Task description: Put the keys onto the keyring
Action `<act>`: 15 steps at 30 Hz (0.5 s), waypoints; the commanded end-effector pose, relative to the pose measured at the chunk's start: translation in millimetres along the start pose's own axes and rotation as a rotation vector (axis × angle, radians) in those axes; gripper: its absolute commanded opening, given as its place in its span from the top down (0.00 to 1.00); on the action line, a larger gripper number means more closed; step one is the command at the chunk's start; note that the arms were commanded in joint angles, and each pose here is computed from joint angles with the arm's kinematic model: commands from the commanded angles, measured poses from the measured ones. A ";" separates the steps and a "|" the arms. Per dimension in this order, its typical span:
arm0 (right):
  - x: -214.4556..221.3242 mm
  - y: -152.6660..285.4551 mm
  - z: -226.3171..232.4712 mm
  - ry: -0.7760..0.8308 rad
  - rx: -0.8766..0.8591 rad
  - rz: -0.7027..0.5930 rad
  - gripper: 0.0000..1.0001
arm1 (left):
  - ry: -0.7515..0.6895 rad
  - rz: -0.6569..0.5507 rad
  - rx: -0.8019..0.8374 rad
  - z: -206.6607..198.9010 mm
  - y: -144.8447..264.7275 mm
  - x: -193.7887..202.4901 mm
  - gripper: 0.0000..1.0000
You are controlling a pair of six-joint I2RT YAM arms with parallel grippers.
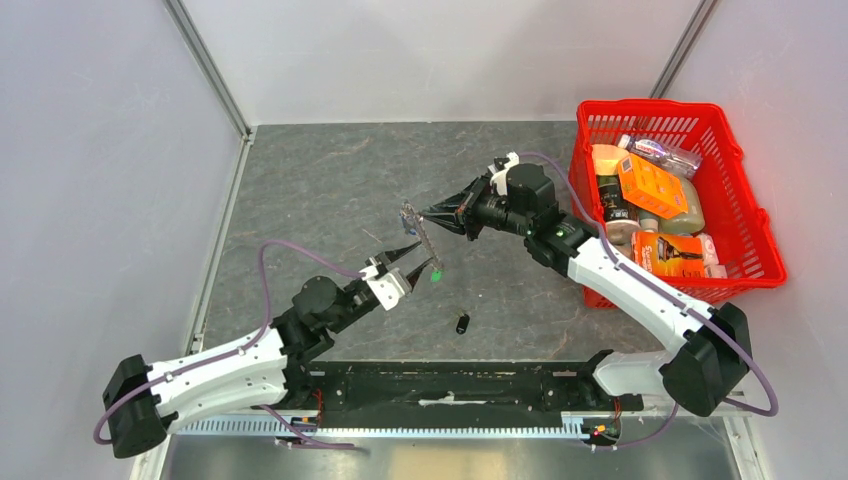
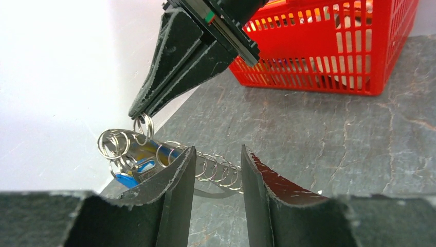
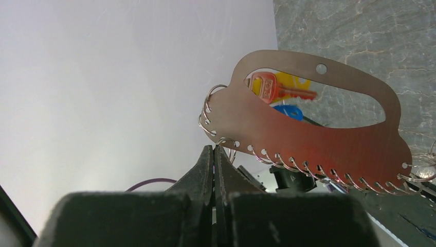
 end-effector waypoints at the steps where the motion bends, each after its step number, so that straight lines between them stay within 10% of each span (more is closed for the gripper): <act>1: 3.8 9.6 18.3 0.030 -0.105 0.028 1.00 | -0.084 -0.113 -0.097 13.4 -6.2 -16.4 0.56; 15: 0.3 12.6 15.0 0.029 -0.105 0.015 1.00 | -0.152 -0.137 -0.181 27.3 -1.3 -28.1 0.58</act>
Point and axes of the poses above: each gripper's point midway between its finger pads, its own y axis back along the fingers, its own z axis along the line the jaws close on, x = y × z, the point moved 7 cm from there along y, back along the fingers, and after that the axes turned 2 degrees about y, right-handed, at the moved point
